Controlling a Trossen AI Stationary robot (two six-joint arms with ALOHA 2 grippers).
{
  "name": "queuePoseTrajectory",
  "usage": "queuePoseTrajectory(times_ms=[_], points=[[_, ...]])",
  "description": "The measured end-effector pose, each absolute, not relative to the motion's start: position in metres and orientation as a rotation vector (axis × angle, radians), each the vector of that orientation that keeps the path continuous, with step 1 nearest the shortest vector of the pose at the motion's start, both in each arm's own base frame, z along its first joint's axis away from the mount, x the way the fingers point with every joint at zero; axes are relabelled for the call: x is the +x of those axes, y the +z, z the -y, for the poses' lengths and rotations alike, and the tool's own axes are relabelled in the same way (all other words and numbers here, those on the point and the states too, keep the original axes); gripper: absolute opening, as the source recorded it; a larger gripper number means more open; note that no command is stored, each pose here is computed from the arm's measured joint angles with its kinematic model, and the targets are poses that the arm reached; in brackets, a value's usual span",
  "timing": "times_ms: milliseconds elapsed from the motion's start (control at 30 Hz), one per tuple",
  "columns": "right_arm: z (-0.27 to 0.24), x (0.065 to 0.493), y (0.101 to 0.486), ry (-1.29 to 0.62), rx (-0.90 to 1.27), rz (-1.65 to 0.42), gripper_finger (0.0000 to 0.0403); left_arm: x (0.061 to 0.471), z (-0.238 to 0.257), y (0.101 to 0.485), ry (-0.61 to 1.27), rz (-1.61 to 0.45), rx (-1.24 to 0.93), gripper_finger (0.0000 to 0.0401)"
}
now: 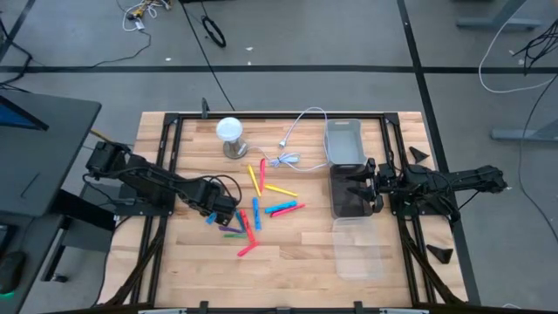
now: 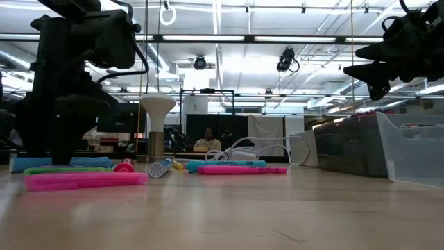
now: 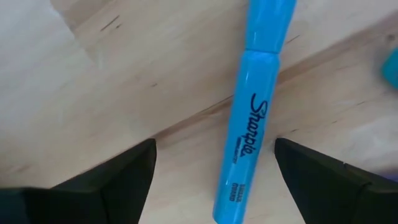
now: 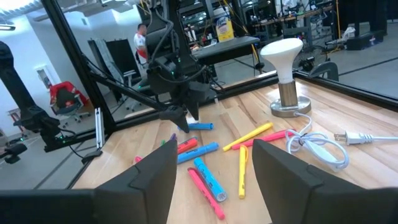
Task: Pick & Place Markers
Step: Put the left blue highlighter into the gray bin
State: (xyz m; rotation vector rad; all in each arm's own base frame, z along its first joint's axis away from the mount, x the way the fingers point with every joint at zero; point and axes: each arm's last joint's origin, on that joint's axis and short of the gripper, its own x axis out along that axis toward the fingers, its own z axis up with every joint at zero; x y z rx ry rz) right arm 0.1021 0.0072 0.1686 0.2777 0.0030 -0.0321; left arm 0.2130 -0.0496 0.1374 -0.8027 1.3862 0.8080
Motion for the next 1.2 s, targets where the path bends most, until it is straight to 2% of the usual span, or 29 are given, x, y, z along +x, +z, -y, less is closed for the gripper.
queuePoseTrajectory(times_ms=[1200], points=[[-0.0072,0.1021,0.1686,-0.032,0.278,-0.003,0.0213,0.2195,0.0525,0.1368,0.734,-1.361,-0.858,0.0113]])
